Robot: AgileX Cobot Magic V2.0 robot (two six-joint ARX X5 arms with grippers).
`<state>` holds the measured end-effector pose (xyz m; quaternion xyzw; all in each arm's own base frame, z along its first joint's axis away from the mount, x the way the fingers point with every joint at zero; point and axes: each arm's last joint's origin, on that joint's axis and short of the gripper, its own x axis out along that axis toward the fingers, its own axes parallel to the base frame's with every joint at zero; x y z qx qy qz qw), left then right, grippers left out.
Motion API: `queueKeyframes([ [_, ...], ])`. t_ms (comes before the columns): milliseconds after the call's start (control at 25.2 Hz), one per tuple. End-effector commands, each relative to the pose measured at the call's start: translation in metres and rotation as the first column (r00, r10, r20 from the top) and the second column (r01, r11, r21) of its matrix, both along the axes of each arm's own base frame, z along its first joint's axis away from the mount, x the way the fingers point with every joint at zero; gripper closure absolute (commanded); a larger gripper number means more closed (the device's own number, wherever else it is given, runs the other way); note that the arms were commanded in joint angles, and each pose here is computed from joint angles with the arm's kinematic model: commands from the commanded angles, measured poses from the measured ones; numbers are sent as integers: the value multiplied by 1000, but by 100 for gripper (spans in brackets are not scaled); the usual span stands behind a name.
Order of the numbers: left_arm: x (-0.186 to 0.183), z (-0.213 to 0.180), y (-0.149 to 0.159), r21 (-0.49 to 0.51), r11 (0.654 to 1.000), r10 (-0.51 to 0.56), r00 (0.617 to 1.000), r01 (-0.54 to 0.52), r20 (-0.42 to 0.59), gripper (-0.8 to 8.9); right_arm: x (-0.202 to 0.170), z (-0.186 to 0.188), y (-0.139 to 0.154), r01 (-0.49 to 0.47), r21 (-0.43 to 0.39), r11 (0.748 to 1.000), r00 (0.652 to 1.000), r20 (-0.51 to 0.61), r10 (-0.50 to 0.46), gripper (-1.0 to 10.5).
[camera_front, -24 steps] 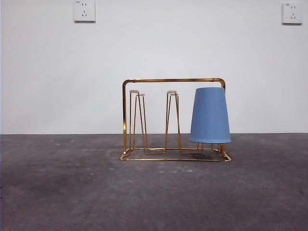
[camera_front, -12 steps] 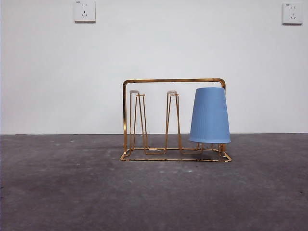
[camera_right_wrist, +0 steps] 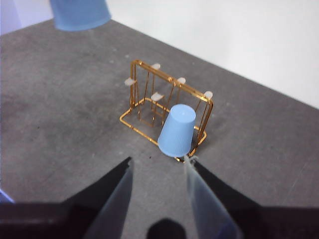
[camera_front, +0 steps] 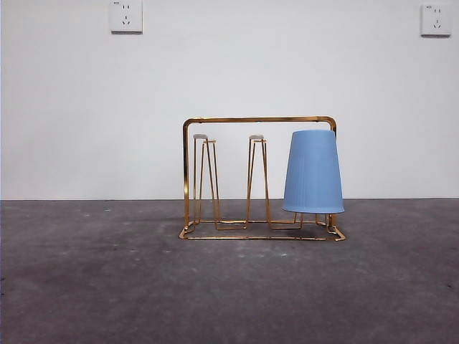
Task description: Pick up cup 1,put cup 1 in the cup rack,pick up cup 2,put cup 2 in the cup rack
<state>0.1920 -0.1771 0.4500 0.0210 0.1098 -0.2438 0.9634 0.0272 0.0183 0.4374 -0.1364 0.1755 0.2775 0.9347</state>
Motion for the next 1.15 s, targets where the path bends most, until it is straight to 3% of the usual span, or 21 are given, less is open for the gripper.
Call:
queueKeyframes([
  [40, 16, -12, -9, 56, 998, 30, 1000, -30, -4, 820, -1, -2, -1, 16, 22, 1000, 999, -28, -15, 766],
  [516, 76, -64, -35, 109, 990, 99, 991, -89, -93, 820, -3, -9, -3, 29, -16, 999, 994, -102, -30, 766],
  [714, 84, -96, -35, 37, 991, 128, 988, -125, -92, 820, -3, -9, -3, 29, -17, 999, 994, -102, -31, 766],
  [1150, 91, -136, -27, 2, 985, 175, 983, -175, -52, 820, -4, -10, -4, 28, -24, 999, 994, -107, -31, 829],
])
